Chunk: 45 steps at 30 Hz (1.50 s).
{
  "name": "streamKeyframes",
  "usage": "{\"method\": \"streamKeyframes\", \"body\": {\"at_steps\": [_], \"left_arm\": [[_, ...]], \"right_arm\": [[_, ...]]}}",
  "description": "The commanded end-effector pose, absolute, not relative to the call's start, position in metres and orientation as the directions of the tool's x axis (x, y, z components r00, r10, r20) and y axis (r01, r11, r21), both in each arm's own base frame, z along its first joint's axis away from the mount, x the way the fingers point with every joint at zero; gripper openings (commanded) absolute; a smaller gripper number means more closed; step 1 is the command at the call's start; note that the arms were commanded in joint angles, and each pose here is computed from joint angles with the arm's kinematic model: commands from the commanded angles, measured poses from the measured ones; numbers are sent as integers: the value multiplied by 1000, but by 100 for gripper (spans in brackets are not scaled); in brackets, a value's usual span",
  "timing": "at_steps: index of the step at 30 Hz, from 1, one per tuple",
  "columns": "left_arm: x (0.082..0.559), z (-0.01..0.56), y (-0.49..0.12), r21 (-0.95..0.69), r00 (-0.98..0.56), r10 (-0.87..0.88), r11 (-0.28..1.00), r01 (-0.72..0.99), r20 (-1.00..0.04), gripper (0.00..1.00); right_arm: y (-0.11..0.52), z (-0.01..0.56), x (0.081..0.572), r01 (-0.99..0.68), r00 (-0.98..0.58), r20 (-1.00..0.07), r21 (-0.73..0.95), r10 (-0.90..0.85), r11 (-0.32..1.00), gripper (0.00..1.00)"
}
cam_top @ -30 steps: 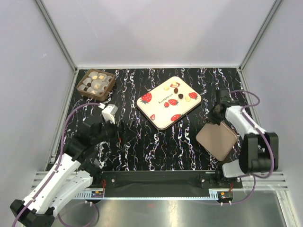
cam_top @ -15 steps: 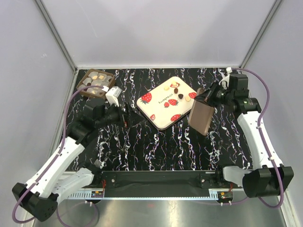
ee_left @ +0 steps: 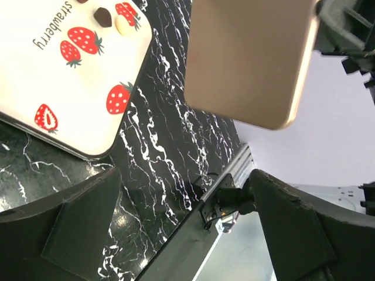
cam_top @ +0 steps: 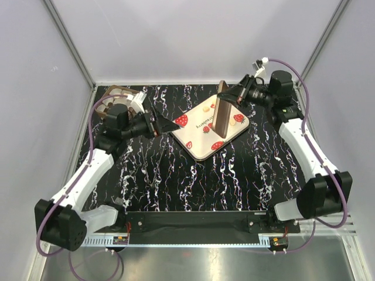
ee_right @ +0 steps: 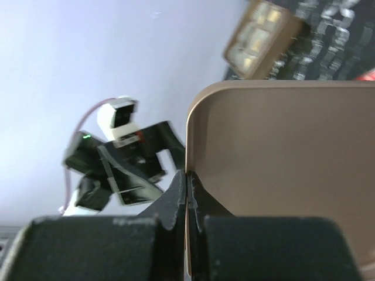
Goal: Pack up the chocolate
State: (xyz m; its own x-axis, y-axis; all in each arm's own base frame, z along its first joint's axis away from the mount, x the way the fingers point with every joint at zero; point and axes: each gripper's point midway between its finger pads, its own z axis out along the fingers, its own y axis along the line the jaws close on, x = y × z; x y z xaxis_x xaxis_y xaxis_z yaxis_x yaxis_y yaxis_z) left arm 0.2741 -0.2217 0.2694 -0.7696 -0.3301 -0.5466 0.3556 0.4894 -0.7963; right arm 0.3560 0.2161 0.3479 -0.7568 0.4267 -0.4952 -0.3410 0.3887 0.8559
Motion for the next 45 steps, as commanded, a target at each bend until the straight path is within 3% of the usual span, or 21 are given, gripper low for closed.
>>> {"method": "streamKeyframes", "body": {"at_steps": [1, 3, 9, 16, 23, 33, 45], "left_arm": [[285, 292, -228, -805, -751, -331, 406, 433, -571, 99], [291, 297, -231, -799, -731, -335, 351, 488, -594, 99], [303, 307, -240, -728, -664, -301, 248, 639, -685, 99], [319, 331, -259, -714, -677, -329, -13, 700, -658, 99], [335, 354, -270, -645, -685, -354, -241, 725, -637, 99], [325, 372, -310, -593, -680, -332, -334, 733, -654, 99], [316, 390, -311, -589, -694, -344, -369, 719, -632, 99]], "right_arm": [[239, 422, 347, -563, -706, -582, 807, 404, 180, 0], [245, 430, 344, -557, -736, -549, 824, 395, 107, 0], [262, 465, 315, -660, -714, -627, 751, 311, -1, 0], [264, 501, 287, -690, -716, -637, 706, 286, -156, 0], [266, 519, 271, -695, -718, -645, 686, 263, -214, 0], [270, 517, 269, -673, -738, -620, 701, 265, -235, 0], [271, 506, 273, -665, -747, -611, 698, 263, -267, 0]]}}
